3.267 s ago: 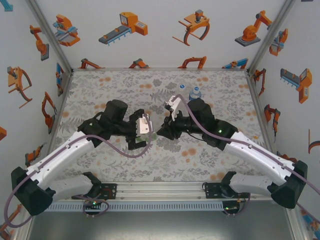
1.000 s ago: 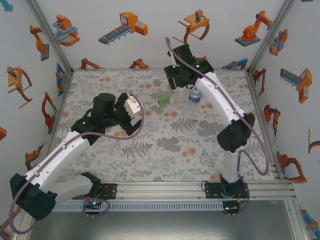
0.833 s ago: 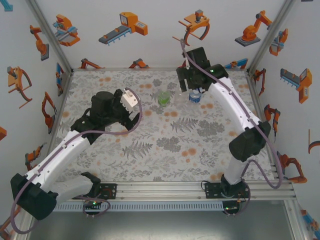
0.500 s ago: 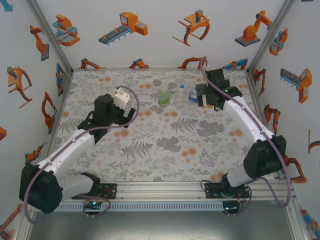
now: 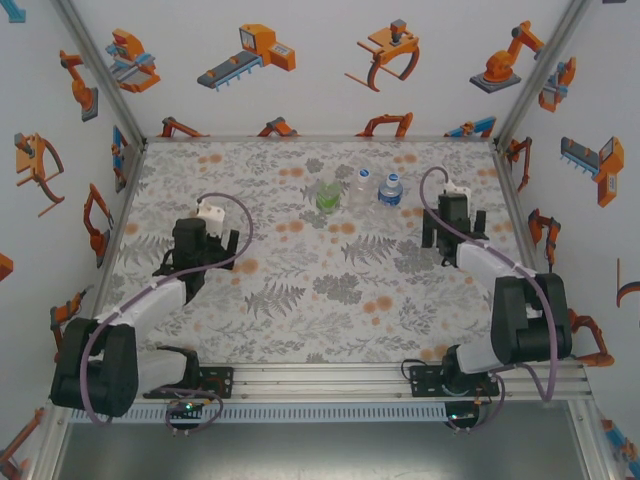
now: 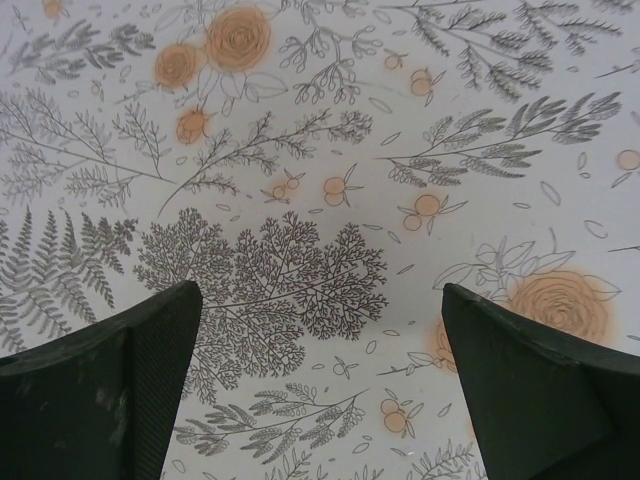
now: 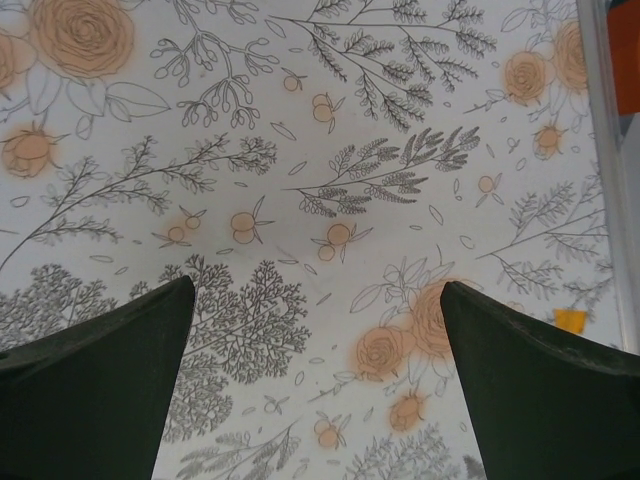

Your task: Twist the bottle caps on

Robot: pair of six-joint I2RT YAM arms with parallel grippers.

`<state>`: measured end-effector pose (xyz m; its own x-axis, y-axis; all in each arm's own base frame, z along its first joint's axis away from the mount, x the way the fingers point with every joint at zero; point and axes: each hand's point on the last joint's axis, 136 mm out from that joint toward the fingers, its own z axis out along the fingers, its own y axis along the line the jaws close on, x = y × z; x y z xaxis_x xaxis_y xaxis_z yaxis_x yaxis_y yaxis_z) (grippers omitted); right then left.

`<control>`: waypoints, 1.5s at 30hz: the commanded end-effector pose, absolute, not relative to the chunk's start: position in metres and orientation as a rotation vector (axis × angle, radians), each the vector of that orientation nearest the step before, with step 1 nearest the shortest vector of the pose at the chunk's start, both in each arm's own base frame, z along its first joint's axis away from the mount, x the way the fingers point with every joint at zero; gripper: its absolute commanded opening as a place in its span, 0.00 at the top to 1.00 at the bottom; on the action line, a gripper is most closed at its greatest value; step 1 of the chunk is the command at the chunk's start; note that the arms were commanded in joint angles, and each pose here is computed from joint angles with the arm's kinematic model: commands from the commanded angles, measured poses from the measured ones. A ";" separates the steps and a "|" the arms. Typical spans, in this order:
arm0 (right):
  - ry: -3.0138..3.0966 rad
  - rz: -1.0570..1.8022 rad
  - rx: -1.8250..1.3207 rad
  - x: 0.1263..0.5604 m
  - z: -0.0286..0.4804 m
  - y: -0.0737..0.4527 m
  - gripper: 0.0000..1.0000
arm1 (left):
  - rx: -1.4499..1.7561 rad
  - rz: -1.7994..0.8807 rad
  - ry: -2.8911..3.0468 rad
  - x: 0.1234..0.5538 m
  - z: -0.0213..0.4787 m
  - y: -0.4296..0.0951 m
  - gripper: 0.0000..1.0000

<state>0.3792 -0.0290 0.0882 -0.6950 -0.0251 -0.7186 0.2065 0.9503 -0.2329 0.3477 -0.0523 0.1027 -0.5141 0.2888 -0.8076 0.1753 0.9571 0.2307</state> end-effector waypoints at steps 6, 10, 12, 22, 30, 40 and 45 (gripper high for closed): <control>2.042 -0.242 0.134 0.399 0.104 -0.032 0.01 | 0.230 0.016 1.908 0.368 0.118 -0.047 0.03; 1.979 -0.164 0.130 0.400 0.098 -0.029 0.01 | 0.219 -0.050 1.872 0.375 0.118 -0.045 0.03; 1.974 -0.146 0.140 0.397 0.097 -0.030 0.01 | 0.193 -0.064 1.885 0.378 0.114 -0.041 0.03; 1.932 -0.088 0.110 0.393 0.089 -0.026 0.01 | 0.182 -0.181 1.919 0.386 0.104 -0.037 0.03; 1.933 -0.091 0.109 0.393 0.089 -0.026 0.01 | 0.160 -0.199 1.887 0.387 0.094 -0.034 0.03; 1.933 -0.091 0.109 0.393 0.089 -0.026 0.01 | 0.124 -0.170 1.924 0.391 0.090 -0.027 0.03; 1.933 -0.090 0.109 0.393 0.089 -0.026 0.01 | 0.110 -0.167 1.927 0.392 0.091 -0.025 0.03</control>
<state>0.3897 -0.0238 0.0815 -0.3857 0.0358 -0.9219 0.1185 0.9929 -0.0110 0.3848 -0.0259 0.0804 -0.3793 0.0202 -0.9250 0.1708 0.9841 -0.0486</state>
